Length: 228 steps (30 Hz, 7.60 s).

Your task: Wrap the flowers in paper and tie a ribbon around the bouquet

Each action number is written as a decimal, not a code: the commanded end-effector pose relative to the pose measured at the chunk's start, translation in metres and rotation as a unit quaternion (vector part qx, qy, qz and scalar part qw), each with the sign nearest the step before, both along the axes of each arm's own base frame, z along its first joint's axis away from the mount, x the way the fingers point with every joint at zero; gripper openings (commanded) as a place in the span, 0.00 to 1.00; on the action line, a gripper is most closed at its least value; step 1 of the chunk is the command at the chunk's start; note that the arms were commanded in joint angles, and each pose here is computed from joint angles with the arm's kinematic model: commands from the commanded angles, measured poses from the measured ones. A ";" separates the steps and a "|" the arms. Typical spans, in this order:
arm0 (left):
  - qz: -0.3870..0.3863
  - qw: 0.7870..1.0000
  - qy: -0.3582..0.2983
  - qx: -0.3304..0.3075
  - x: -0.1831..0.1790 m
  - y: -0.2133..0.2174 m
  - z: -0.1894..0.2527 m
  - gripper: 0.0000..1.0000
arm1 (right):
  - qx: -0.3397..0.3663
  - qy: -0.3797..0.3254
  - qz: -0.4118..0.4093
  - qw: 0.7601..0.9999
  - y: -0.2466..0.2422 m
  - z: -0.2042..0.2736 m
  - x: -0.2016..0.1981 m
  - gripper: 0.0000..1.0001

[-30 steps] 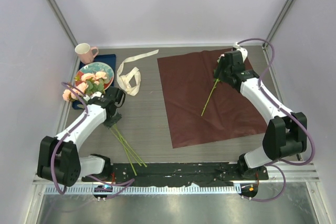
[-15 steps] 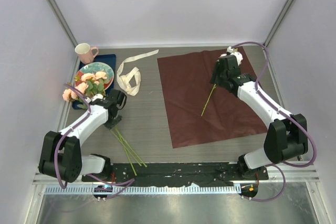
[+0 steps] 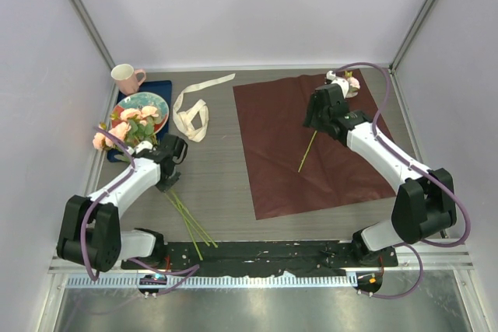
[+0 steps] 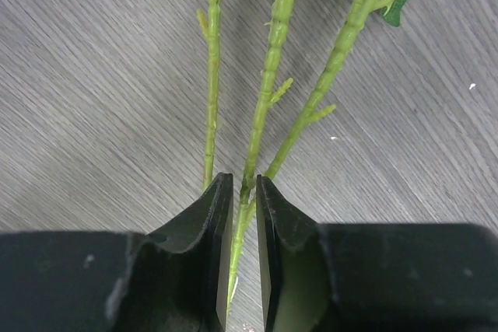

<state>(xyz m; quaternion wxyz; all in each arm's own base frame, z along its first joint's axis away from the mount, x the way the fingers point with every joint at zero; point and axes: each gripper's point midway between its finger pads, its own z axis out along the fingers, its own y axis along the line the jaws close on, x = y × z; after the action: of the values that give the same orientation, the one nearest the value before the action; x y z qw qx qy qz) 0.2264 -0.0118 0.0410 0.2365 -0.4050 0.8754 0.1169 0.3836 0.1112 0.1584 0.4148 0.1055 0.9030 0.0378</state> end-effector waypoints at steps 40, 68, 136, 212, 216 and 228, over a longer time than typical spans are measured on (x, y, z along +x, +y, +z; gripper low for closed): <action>-0.245 0.893 -0.323 -0.196 0.025 -0.090 0.173 0.00 | 0.479 0.037 0.485 0.731 0.383 0.058 -0.167 0.56; -0.245 0.911 -0.295 -0.152 0.019 -0.075 0.176 0.83 | 0.355 0.021 0.305 0.884 0.303 0.025 -0.089 0.00; -0.116 0.990 -0.072 -0.036 0.032 -0.022 0.021 0.76 | 0.095 0.113 -0.055 0.988 -0.014 -0.112 0.101 0.34; -0.353 0.800 -0.406 -0.264 0.024 -0.129 0.206 0.80 | 0.217 -0.018 0.114 0.969 0.124 0.013 -0.028 0.00; -0.362 0.780 -0.399 -0.318 0.017 -0.145 0.198 0.77 | 0.192 -0.003 0.019 0.981 0.007 0.005 0.012 0.00; -0.352 0.790 -0.329 -0.379 0.007 -0.159 0.157 0.77 | 0.126 0.059 -0.054 0.989 -0.099 -0.044 0.059 0.00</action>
<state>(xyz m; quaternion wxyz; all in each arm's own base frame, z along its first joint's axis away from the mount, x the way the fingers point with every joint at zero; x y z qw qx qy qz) 0.2397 -0.1603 0.1931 0.3797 -0.1554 0.8073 -0.4241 0.4277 0.0096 0.0989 0.3297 0.2476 0.9028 0.1220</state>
